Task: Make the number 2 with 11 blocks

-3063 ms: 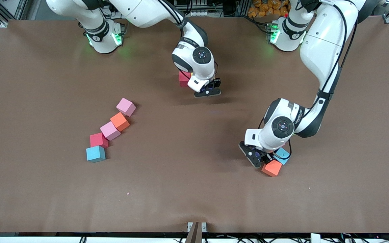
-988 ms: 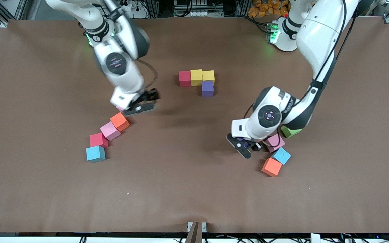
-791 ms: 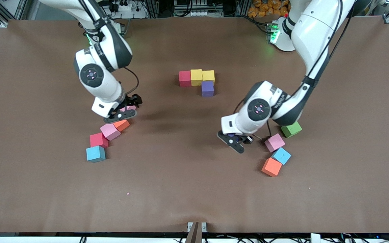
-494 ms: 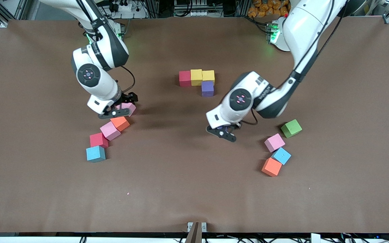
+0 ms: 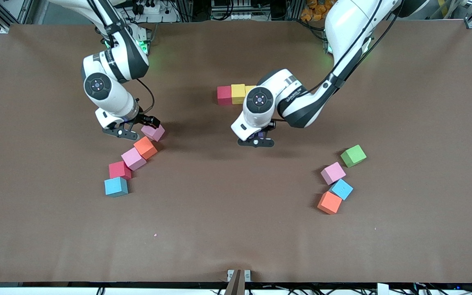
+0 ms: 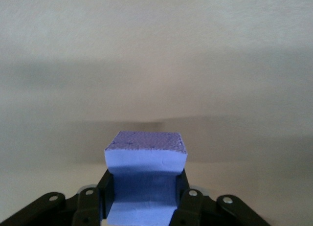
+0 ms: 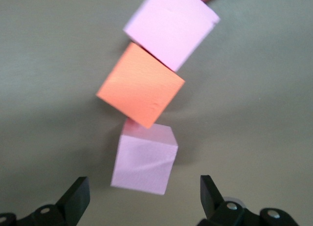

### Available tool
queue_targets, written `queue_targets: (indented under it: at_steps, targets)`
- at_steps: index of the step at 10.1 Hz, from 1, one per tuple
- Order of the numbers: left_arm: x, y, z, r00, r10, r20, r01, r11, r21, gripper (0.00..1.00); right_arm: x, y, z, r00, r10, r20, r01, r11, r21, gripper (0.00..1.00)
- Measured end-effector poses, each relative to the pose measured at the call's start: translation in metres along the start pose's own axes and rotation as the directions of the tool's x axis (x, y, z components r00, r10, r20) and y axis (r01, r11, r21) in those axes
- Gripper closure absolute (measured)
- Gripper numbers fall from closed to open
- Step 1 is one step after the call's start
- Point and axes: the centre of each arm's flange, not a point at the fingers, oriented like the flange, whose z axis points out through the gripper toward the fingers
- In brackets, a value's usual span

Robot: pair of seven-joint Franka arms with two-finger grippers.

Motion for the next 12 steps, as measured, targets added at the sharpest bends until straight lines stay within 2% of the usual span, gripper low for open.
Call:
queue_targets:
  at_steps: [2,4,6,8,12]
  targets:
    - [-0.011,-0.003,0.002,0.994,-0.11,-0.013,0.11,0.994,0.001,0.48,-0.001,0.012,0.011,0.985,0.17,0.045,-0.171,0.985,0.036,0.0]
    - [-0.018,0.0,0.008,0.981,-0.189,-0.049,0.186,0.98,-0.063,0.48,-0.003,0.013,0.019,0.961,0.256,0.1,-0.263,0.963,0.058,0.0]
    - [-0.021,0.0,0.015,0.979,-0.192,-0.069,0.186,0.979,-0.083,0.48,-0.004,0.011,0.034,0.956,0.272,0.11,-0.279,0.959,0.056,0.0]
    - [-0.022,-0.003,0.02,0.981,-0.151,-0.123,0.147,0.988,-0.047,0.48,-0.005,0.005,0.05,0.957,0.269,0.107,-0.276,0.959,0.061,0.0]
    - [-0.029,-0.002,0.033,0.979,-0.154,-0.136,0.144,0.986,-0.078,0.48,-0.006,-0.001,0.072,0.959,0.265,0.097,-0.273,0.959,0.073,0.0]
